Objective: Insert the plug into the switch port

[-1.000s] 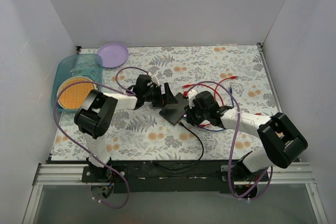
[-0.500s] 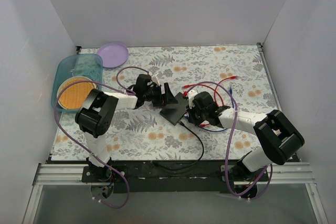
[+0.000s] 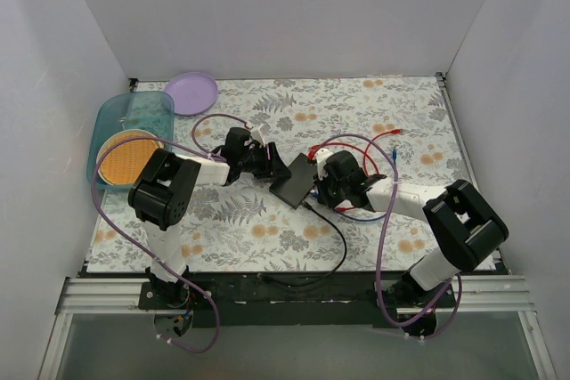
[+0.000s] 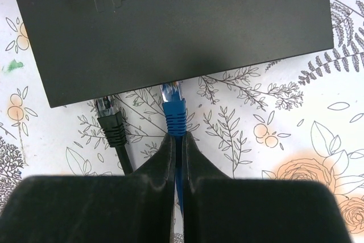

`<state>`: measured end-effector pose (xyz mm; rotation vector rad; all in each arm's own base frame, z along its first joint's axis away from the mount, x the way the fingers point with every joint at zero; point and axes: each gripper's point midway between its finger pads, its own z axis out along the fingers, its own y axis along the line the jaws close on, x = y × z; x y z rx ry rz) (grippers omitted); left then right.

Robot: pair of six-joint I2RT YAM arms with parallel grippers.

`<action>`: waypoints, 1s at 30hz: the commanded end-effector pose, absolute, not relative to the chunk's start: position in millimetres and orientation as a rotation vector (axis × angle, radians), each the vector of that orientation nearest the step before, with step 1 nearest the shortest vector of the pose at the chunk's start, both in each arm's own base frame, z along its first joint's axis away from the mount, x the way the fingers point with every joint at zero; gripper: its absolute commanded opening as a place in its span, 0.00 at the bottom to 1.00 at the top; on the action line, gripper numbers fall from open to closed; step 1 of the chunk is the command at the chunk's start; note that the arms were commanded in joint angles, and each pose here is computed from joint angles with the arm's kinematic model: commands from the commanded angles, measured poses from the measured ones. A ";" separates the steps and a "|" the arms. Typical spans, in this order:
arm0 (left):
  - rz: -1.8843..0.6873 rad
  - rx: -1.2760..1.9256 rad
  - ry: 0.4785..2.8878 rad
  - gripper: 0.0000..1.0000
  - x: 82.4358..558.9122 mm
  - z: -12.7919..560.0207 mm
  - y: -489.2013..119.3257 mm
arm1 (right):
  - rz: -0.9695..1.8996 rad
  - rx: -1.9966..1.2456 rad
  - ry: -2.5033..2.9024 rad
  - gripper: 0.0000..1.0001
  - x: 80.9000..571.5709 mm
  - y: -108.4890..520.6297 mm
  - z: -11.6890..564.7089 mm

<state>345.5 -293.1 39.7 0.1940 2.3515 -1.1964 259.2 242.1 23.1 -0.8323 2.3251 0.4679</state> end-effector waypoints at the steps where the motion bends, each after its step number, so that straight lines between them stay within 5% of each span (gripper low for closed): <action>1: -1.448 0.381 2.423 0.40 280.1 39.9 -322.6 | 0.553 -0.826 2.137 0.01 296.5 283.3 58.6; 30: -1.521 0.429 2.522 0.29 224.3 30.4 -349.4 | 0.567 -0.666 1.960 0.01 348.3 315.2 114.7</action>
